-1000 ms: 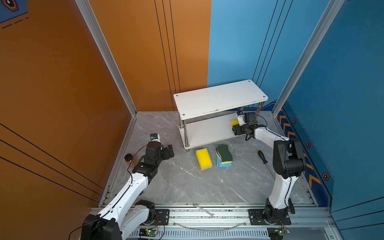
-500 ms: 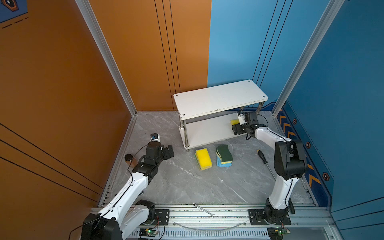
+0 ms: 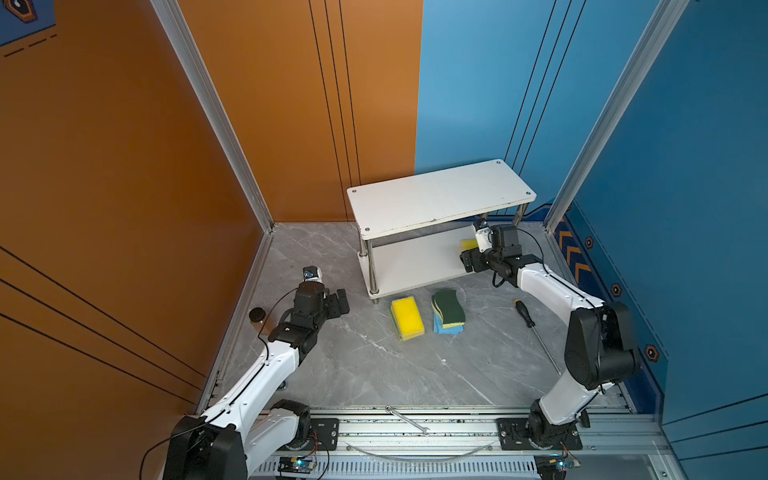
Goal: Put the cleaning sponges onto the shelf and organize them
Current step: 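Withdraw the right gripper and move it over the second yellow sponge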
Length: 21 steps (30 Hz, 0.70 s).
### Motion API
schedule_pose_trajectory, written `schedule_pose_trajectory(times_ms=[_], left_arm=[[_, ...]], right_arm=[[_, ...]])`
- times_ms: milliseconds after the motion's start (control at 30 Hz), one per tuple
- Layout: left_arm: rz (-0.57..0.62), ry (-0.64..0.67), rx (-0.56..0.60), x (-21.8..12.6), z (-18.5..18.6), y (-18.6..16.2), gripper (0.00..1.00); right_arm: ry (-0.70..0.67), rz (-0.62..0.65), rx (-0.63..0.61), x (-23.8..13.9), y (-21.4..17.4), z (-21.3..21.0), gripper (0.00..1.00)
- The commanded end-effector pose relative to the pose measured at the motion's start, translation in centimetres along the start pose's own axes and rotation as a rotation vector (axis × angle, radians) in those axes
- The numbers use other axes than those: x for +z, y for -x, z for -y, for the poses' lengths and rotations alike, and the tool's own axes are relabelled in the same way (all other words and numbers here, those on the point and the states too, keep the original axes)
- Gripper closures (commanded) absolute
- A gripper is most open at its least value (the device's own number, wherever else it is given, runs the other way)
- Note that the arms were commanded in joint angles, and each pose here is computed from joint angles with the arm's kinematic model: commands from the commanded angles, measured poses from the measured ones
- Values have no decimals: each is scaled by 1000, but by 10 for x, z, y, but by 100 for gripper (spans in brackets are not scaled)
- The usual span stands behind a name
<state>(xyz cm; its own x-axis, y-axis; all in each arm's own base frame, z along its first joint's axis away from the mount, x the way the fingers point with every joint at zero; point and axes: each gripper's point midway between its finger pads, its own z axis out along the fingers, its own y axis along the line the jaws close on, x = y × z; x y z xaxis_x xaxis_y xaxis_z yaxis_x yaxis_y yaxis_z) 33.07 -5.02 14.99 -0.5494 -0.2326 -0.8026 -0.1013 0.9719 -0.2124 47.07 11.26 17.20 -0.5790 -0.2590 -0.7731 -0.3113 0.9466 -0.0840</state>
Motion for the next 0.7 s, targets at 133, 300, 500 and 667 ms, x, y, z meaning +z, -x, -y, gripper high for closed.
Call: schedule_pose_trajectory(times_ms=[133,300,500,667], left_arm=[[1,-16,-2,8,3,-6,2],[-18,-25,-7,13,4,-12,3],[-35,-29,-18,16,6,-15,2],[-44,-38,-22,18,9,-16,2]], right_arm=[[134,-27,77,-44,-8,-54,4],[204,-71,117,-67,-23,-97,2],[256,-153,188,-84,-48,-146,1],[276,-188,203,-93,-65,-182,0]])
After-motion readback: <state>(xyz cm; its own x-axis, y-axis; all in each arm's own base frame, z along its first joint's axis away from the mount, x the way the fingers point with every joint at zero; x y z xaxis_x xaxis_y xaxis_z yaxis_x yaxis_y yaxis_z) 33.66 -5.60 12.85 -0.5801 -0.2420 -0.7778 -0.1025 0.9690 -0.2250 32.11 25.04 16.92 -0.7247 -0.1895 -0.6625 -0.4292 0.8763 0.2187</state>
